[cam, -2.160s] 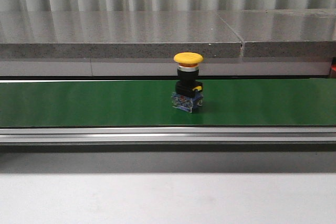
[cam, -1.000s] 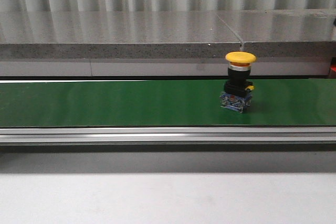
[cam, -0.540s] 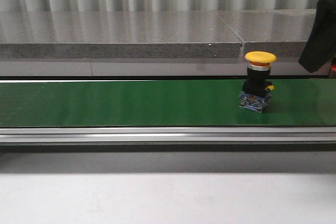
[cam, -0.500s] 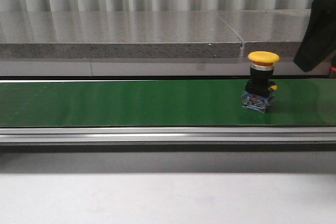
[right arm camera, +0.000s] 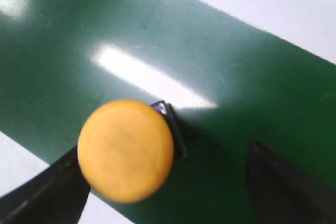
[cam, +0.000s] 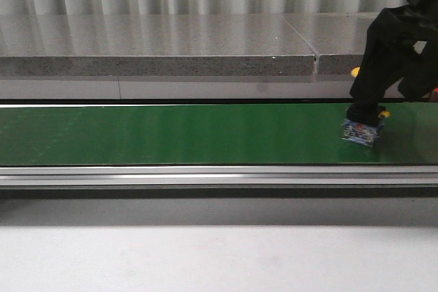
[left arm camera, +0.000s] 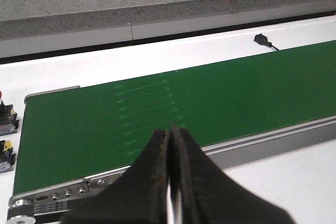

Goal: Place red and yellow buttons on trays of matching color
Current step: 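Move the right gripper down onto the yellow button on the belt, then grasp the yellow button with the right gripper and lift it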

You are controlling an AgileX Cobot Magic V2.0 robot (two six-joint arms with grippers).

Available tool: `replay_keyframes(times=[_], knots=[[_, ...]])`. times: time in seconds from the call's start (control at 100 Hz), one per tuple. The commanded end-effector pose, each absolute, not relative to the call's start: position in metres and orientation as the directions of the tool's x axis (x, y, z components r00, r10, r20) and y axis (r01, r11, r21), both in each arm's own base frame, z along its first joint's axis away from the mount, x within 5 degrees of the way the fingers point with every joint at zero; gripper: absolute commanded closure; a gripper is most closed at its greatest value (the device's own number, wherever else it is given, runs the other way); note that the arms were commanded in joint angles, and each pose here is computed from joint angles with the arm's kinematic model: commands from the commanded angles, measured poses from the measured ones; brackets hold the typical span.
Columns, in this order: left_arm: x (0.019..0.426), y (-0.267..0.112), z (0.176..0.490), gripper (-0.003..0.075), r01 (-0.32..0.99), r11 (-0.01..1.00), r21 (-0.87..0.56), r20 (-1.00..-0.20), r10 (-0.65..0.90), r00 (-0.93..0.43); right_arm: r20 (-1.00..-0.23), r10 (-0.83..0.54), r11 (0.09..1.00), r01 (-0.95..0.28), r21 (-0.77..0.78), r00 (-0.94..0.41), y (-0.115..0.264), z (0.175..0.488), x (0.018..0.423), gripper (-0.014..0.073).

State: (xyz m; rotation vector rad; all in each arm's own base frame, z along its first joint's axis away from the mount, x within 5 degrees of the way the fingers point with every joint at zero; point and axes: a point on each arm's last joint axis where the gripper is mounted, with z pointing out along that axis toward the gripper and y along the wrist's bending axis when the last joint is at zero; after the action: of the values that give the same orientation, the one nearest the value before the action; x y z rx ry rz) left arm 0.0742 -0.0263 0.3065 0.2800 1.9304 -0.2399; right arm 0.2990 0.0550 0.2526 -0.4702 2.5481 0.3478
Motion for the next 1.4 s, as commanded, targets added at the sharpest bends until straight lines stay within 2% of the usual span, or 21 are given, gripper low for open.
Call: replay_keyframes(times=[0.0, 0.14, 0.21, 0.28, 0.43, 0.53, 0.68, 0.86, 0.98, 1.12, 1.24, 1.39], knots=[[0.076, -0.027, 0.320, 0.0740, 0.301, 0.953, -0.046, -0.959, 0.042, -0.281, -0.609, -0.239, 0.910, -0.394, 0.132, -0.756, 0.058, 0.266, 0.305, 0.0004], [0.076, -0.027, 0.320, 0.0740, 0.301, 0.953, -0.046, -0.959, 0.042, -0.281, -0.607, -0.236, 0.913, -0.387, 0.129, -0.759, 0.060, 0.259, 0.310, 0.0005], [0.076, -0.027, 0.320, 0.0740, 0.301, 0.953, -0.046, -0.959, 0.042, -0.281, -0.599, -0.237, 0.913, -0.386, 0.132, -0.765, 0.060, 0.256, 0.311, 0.0050], [0.076, -0.027, 0.320, 0.0740, 0.301, 0.953, -0.046, -0.959, 0.042, -0.281, -0.592, -0.238, 0.912, -0.387, 0.136, -0.770, 0.060, 0.255, 0.311, 0.0165], [0.076, -0.027, 0.320, 0.0740, 0.301, 0.953, -0.046, -0.959, 0.042, -0.281, -0.582, -0.238, 0.910, -0.388, 0.145, -0.778, 0.060, 0.255, 0.310, 0.0497], [0.076, -0.027, 0.320, 0.0740, 0.301, 0.953, -0.046, -0.959, 0.042, -0.281, -0.573, -0.234, 0.909, -0.386, 0.158, -0.786, 0.061, 0.257, 0.308, 0.0599], [0.076, -0.027, 0.320, 0.0740, 0.301, 0.953, -0.046, -0.959, 0.042, -0.281, -0.573, -0.195, 0.916, -0.357, 0.183, -0.796, 0.054, 0.271, 0.307, 0.0601], [0.076, -0.027, 0.320, 0.0740, 0.301, 0.953, -0.046, -0.959, 0.042, -0.281, -0.589, -0.066, 0.961, -0.211, 0.180, -0.806, 0.015, 0.294, 0.299, 0.0601], [0.076, -0.027, 0.320, 0.0740, 0.301, 0.953, -0.046, -0.959, 0.042, -0.281, -0.605, 0.072, 0.985, -0.039, 0.168, -0.793, -0.026, 0.309, 0.287, 0.0601], [0.076, -0.027, 0.320, 0.0740, 0.301, 0.953, -0.046, -0.959, 0.042, -0.281, -0.630, 0.235, 0.971, 0.149, 0.187, -0.741, -0.065, 0.322, 0.271, 0.0601], [0.076, -0.027, 0.320, 0.0740, 0.301, 0.953, -0.046, -0.959, 0.042, -0.281, -0.658, 0.378, 0.923, 0.324, 0.210, -0.651, -0.104, 0.329, 0.258, 0.0601], [0.076, -0.027, 0.320, 0.0740, 0.301, 0.953, -0.046, -0.959, 0.042, -0.281, -0.696, 0.488, 0.843, 0.492, 0.219, -0.527, -0.148, 0.332, 0.240, 0.0601]])
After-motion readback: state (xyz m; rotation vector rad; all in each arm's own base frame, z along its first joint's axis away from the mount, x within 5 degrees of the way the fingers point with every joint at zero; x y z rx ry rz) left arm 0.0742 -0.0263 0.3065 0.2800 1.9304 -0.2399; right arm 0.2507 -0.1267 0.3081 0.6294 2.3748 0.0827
